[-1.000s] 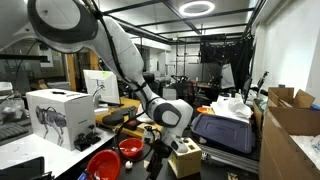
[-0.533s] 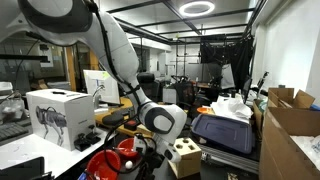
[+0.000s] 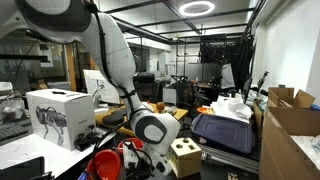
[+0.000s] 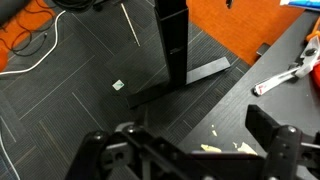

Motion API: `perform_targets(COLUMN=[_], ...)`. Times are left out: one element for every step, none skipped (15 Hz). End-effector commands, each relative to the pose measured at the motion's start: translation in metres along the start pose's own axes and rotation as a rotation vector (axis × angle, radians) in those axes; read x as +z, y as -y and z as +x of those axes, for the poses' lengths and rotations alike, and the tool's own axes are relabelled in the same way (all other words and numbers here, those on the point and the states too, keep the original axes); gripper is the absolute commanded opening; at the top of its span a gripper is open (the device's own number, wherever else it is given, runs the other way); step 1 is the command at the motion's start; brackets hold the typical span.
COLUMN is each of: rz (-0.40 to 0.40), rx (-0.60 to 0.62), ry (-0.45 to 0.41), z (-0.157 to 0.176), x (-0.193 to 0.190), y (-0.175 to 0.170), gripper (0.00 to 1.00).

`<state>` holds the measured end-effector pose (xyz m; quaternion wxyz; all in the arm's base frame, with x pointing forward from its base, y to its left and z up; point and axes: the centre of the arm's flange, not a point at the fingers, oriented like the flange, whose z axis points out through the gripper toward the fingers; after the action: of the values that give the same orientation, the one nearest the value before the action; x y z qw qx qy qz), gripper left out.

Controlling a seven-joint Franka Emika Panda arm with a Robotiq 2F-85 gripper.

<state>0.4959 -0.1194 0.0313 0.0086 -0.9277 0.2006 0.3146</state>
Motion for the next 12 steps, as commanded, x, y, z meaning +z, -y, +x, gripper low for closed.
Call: perform_targets(rz=[0.040,0.053,0.067,0.084,0.100,0.109,0.120,0.130,0.138,0.148,0.157,0.168], rx=[-0.065,-0.089,-0.115,-0.141,-0.169,-0.190,-0.208,-0.224,-0.238,-0.251,-0.258,-0.266], ry=[-0.031,-0.039,-0.046,-0.049,-0.052,-0.055,-0.052,-0.047,-0.038,-0.029,-0.022,-0.008], z=[-0.014,-0.013,-0.011,-0.010,-0.010,-0.010,-0.011,-0.012,-0.013,-0.013,-0.014,-0.016], x=[0.005,0.006,0.007,0.007,0.008,0.009,0.010,0.011,0.014,0.016,0.019,0.022], y=[-0.003,-0.001,0.002,0.006,0.009,0.012,0.014,0.015,0.016,0.017,0.017,0.016], gripper=[1.00,1.00,1.00,1.00,1.00,1.00,1.00,1.00,1.00,1.00,1.00,1.00])
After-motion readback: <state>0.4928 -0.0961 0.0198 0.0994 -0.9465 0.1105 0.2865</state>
